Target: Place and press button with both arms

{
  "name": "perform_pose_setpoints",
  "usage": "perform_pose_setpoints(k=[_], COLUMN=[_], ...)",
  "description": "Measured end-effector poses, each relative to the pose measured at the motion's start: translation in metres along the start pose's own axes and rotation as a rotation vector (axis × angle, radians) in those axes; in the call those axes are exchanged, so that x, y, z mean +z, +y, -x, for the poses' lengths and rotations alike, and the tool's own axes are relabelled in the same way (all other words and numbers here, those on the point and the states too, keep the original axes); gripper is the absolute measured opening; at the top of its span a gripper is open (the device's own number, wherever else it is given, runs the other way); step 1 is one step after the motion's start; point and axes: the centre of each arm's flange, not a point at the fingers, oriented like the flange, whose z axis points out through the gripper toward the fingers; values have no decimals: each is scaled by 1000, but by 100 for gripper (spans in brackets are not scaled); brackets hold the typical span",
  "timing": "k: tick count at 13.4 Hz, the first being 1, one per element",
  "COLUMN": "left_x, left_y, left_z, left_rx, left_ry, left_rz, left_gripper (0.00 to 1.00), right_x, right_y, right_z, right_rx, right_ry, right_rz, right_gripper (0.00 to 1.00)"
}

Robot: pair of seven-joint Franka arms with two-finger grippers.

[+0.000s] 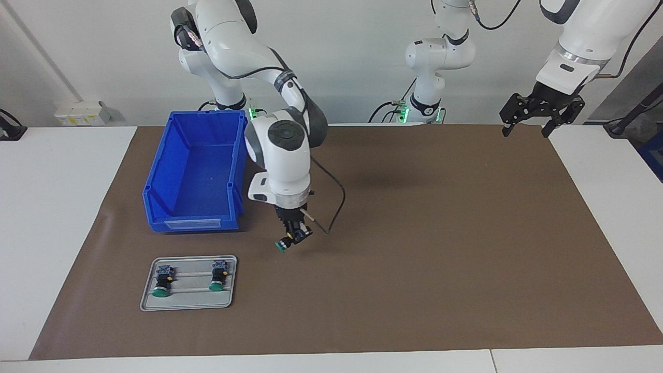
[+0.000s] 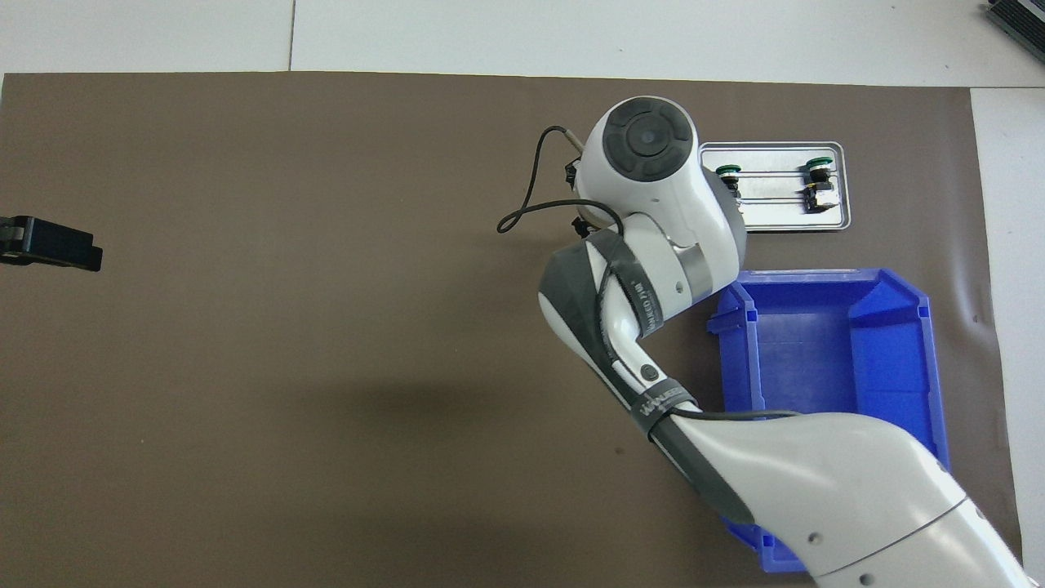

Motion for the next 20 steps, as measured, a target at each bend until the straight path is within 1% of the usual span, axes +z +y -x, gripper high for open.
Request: perform_pose_setpoints(k=[2,3,5,6,7,10,15,18,19,20], left_x=[0,0,0,0,0,0,0,0,0,0], left_y=[0,0,0,0,0,0,0,0,0,0], left_z=[0,0,0,0,0,0,0,0,0,0], left_rx=[0,0,0,0,0,0,0,0,0,0], left_ry=[0,0,0,0,0,0,0,0,0,0], left_rz=[0,0,0,0,0,0,0,0,0,0], left_gripper=[100,100,100,100,100,100,100,100,100,100], right_x=[2,2,9,14,19,33,61,65,65,65], right_y=[4,6,8,9,9,15,24,26,26,26], right_z=[63,94,136,147,156,180,183,183,183,183], right_rx=[186,271,401,446,481,535,551,551,551,551], right_ry=[-9,-19,-50,-66,-77,-81,-89,-89,-91,-97], right_rz=[0,-13,-35,-40,-36,-22,-26,-26,-29,-37], right_gripper=[33,33,33,33,33,33,33,33,39,51])
